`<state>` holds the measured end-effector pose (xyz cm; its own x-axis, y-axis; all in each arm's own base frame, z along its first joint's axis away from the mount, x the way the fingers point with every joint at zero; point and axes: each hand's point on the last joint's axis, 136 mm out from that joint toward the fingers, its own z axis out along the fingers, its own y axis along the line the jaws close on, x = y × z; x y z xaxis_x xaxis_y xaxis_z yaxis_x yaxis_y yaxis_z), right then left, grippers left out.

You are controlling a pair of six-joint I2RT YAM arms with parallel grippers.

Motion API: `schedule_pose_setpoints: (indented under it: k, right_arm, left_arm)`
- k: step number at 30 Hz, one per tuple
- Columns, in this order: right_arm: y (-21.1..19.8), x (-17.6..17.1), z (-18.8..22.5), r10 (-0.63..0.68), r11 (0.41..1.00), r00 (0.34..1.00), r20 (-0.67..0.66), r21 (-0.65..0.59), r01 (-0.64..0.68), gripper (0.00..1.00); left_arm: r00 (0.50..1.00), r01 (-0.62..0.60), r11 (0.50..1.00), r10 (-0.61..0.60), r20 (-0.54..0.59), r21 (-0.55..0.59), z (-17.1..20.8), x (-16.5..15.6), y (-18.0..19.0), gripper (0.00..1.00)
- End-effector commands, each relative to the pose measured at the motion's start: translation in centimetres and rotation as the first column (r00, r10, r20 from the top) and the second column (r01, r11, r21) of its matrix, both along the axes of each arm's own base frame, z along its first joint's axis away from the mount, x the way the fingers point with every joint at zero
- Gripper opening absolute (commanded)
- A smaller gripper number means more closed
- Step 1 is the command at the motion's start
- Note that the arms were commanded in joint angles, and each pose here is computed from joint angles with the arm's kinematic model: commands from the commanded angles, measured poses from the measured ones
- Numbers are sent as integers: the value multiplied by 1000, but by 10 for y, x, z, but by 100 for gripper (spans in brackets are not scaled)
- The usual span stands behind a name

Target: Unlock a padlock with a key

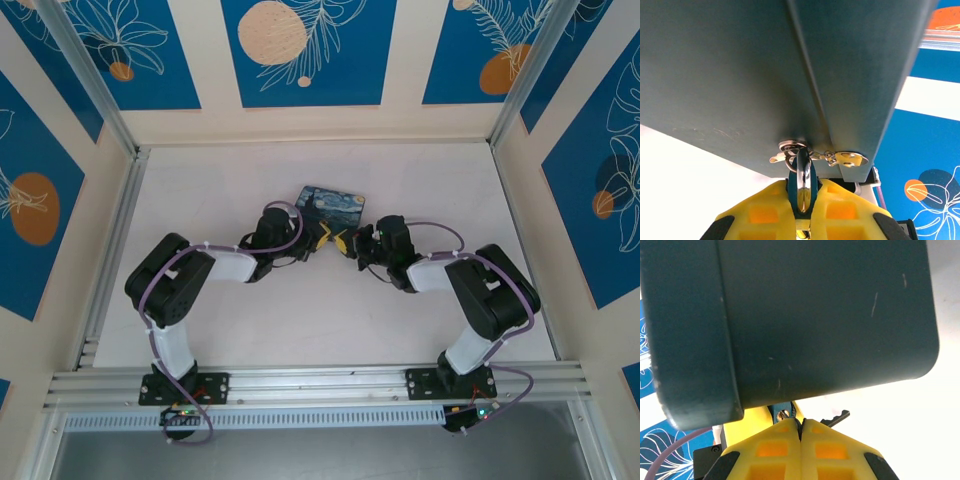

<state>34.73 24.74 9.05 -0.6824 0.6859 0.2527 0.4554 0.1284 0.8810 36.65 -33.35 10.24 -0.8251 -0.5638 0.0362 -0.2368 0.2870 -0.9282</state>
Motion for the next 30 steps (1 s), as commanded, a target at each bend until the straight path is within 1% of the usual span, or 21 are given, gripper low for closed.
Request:
schedule_pose_setpoints:
  k: [1,14,16,19,22,23,28,30]
  right_arm:
    - [0,9,-2,-41,999,999,-2,-14,41,0]
    - [-3,7,-11,-41,998,999,-14,-52,41,0]
    - [0,9,-7,-25,998,1000,7,-53,26,0]
    - [12,17,11,19,999,995,98,-38,-15,0]
    - [22,26,31,32,999,981,190,12,-35,0]
    - [24,28,33,33,999,979,202,25,-39,0]
    - [23,32,27,9,999,982,190,45,-18,0]
    - [19,30,22,3,999,985,174,33,-9,0]
  left_arm:
    - [998,49,998,-47,42,-46,18,-1,-14,0]
    - [998,51,998,-49,45,-45,19,-1,-14,0]
    - [998,54,998,-52,44,-44,19,-2,-15,0]
    - [998,57,998,-55,44,-41,18,-3,-16,0]
    - [998,57,998,-55,43,-40,18,-3,-16,0]
    - [998,58,998,-56,43,-40,18,-4,-17,0]
    - [997,57,998,-55,46,-42,20,-4,-16,0]
    - [997,56,998,-54,48,-38,20,-4,-16,0]
